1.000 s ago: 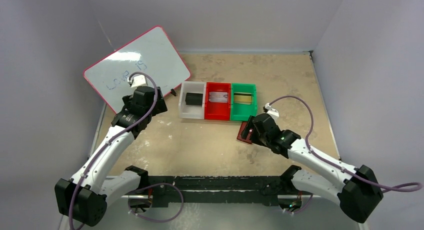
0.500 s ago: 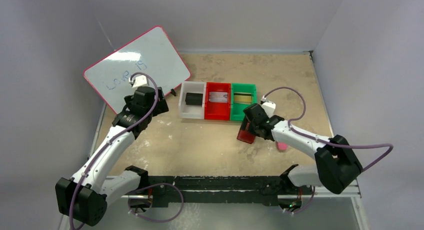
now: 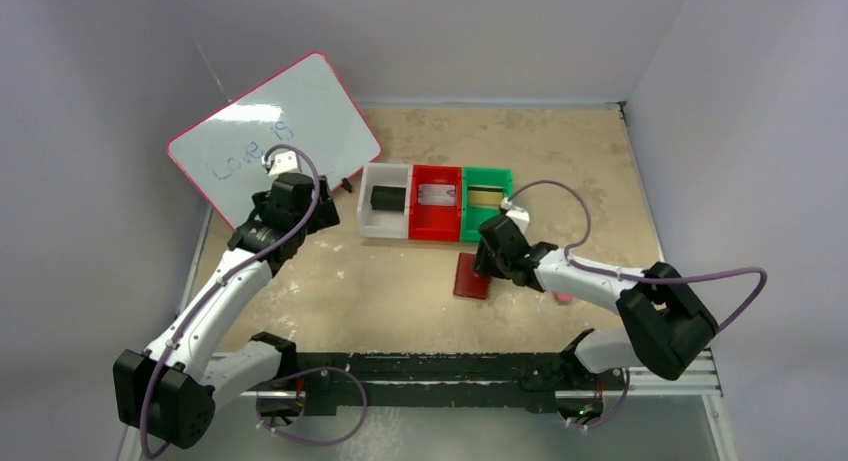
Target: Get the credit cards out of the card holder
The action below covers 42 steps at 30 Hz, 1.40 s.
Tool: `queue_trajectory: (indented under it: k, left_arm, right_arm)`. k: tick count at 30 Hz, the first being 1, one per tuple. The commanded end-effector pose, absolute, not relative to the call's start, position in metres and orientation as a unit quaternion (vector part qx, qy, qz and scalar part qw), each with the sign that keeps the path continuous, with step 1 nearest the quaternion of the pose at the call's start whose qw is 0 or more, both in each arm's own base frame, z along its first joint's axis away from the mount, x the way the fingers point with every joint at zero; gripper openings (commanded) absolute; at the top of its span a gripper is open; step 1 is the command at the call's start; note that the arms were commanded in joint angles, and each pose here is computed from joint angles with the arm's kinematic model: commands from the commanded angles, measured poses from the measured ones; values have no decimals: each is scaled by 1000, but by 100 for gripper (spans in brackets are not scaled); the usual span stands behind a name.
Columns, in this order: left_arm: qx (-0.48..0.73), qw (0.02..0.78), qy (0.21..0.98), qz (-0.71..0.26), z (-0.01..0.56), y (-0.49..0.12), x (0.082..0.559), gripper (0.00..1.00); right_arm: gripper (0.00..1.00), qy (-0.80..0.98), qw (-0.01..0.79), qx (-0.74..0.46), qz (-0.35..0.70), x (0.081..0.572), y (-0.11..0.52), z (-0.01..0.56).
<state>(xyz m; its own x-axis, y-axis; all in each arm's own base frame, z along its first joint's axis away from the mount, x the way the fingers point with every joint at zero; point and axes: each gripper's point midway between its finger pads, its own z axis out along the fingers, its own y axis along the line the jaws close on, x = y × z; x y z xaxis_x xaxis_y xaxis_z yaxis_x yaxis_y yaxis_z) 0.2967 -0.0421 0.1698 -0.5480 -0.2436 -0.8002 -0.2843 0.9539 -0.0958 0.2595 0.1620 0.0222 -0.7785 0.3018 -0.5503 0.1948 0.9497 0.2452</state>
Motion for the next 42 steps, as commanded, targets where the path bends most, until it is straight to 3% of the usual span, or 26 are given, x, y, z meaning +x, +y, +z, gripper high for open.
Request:
queue_trajectory:
  k: [1, 7, 8, 11, 12, 15, 19, 25, 29, 37, 42]
  left_arm:
    - [-144, 456, 878, -36, 171, -63, 296, 95]
    - [-126, 422, 883, -161, 164, -114, 276, 91]
    - [-114, 417, 885, -173, 165, -125, 271, 90]
    - [-80, 402, 890, -200, 164, -165, 253, 89]
    - [-75, 397, 891, -206, 161, -176, 248, 88]
    - [-66, 392, 895, -202, 150, -200, 233, 86]
    - [-67, 390, 900, -180, 132, -210, 220, 87]
    - [-102, 449, 847, -265, 147, -214, 217, 98]
    - [-97, 456, 831, -303, 143, -213, 209, 98]
    - [-83, 399, 875, -261, 106, -229, 209, 75]
    - [-76, 391, 879, -264, 101, -238, 211, 71]
  right_arm:
    - [43, 960, 240, 82, 118, 196, 195, 5]
    - [58, 953, 256, 50, 154, 181, 228, 33]
    - [64, 950, 264, 44, 164, 183, 232, 40]
    - [98, 937, 302, 77, 156, 195, 228, 63]
    - [100, 933, 315, 84, 151, 199, 224, 70]
    - [100, 928, 330, 79, 156, 201, 221, 76]
    - [100, 930, 290, 89, 206, 180, 228, 67]
    - [76, 920, 274, 112, 258, 164, 227, 62]
    - [70, 930, 260, 106, 237, 160, 231, 59]
    - [63, 947, 255, 99, 169, 162, 246, 42]
    - [56, 952, 255, 115, 122, 165, 238, 32]
